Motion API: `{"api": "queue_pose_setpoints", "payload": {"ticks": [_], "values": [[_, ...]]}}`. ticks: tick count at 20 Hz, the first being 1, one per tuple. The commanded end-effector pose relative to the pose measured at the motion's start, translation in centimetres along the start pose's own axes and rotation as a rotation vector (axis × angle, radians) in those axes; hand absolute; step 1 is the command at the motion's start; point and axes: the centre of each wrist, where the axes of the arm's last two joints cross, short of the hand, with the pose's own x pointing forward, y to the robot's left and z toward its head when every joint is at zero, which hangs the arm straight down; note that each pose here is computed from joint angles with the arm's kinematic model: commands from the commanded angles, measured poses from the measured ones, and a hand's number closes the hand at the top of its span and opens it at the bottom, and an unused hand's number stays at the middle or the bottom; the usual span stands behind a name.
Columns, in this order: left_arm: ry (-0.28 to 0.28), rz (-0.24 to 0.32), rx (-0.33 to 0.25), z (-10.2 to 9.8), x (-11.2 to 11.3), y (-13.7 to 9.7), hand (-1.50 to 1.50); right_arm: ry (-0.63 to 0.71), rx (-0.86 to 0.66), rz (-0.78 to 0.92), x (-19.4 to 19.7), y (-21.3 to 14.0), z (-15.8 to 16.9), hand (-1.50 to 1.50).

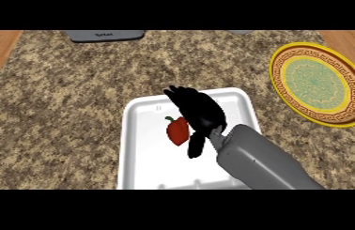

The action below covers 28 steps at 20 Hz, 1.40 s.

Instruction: Pick the bell pepper from the tray and place it in the plate

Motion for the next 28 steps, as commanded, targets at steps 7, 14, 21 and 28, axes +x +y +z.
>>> {"api": "queue_pose_setpoints", "payload": {"ticks": [7, 14, 21, 28], "values": [[-0.454, -0.028, -0.160, -2.6, 9.6, -3.7, 0.00, 0.036, 0.029, 0.021, 1.1, 2.6, -0.9, -1.50], [-0.457, -0.042, -0.180, -2.4, 9.9, -3.8, 0.00, 0.002, 0.065, 0.152, 1.1, 3.1, -1.5, 1.50], [-0.458, -0.039, -0.168, -2.6, 10.1, -3.9, 0.00, -0.020, 0.046, 0.202, 1.6, 3.7, -1.7, 1.50], [-0.354, 0.005, -0.102, -1.3, 6.6, -2.8, 0.00, 0.559, -0.257, -0.057, -5.0, -1.6, -3.6, 1.50]]}}
